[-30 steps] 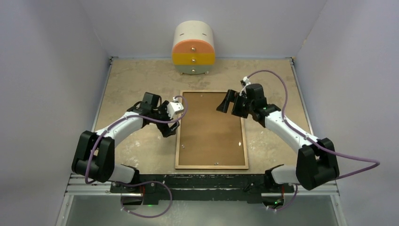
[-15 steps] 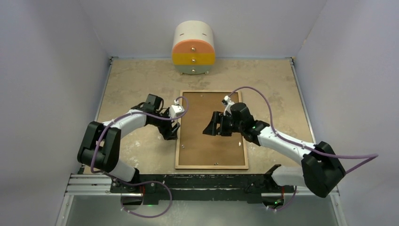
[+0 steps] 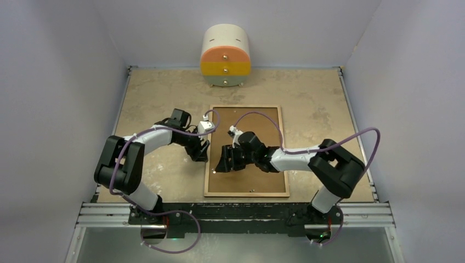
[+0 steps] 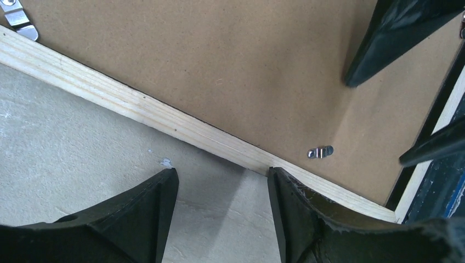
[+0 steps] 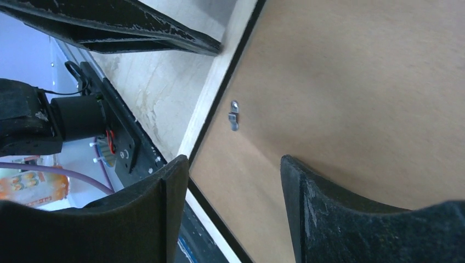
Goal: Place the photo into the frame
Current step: Install the photo frame at the center of the board.
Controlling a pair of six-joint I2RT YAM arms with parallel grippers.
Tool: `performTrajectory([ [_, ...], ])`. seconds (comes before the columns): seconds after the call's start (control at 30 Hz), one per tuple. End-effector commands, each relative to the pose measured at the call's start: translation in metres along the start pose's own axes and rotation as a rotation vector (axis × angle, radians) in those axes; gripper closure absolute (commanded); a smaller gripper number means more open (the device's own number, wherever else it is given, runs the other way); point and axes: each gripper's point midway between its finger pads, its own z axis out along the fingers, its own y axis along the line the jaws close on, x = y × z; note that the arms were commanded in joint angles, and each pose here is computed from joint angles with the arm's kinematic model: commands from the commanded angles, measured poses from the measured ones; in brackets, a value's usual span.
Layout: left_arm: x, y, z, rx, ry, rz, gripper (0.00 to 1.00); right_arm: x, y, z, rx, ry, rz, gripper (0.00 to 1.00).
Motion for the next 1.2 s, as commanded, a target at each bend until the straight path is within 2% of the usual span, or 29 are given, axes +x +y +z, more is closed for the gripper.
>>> performTrajectory([
  [0.0, -0.016, 0.001, -0.002, 0.021, -0.045, 0.001, 0.37, -0.024, 0.033, 0.015, -0.095, -0.084, -0.044, 0.37],
  [0.43, -0.012, 0.002, -0.001, 0.016, -0.028, -0.004, 0.39, -0.007, 0.037, 0.037, -0.129, -0.041, -0.048, 0.43],
  [0.67, -0.012, 0.005, -0.002, 0.003, -0.025, 0.007, 0.39, 0.007, 0.040, 0.041, -0.135, -0.005, -0.046, 0.44],
  [1.17, -0.014, 0.006, -0.001, 0.003, -0.026, 0.008, 0.39, 0.008, 0.040, 0.048, -0.142, -0.010, -0.008, 0.46],
])
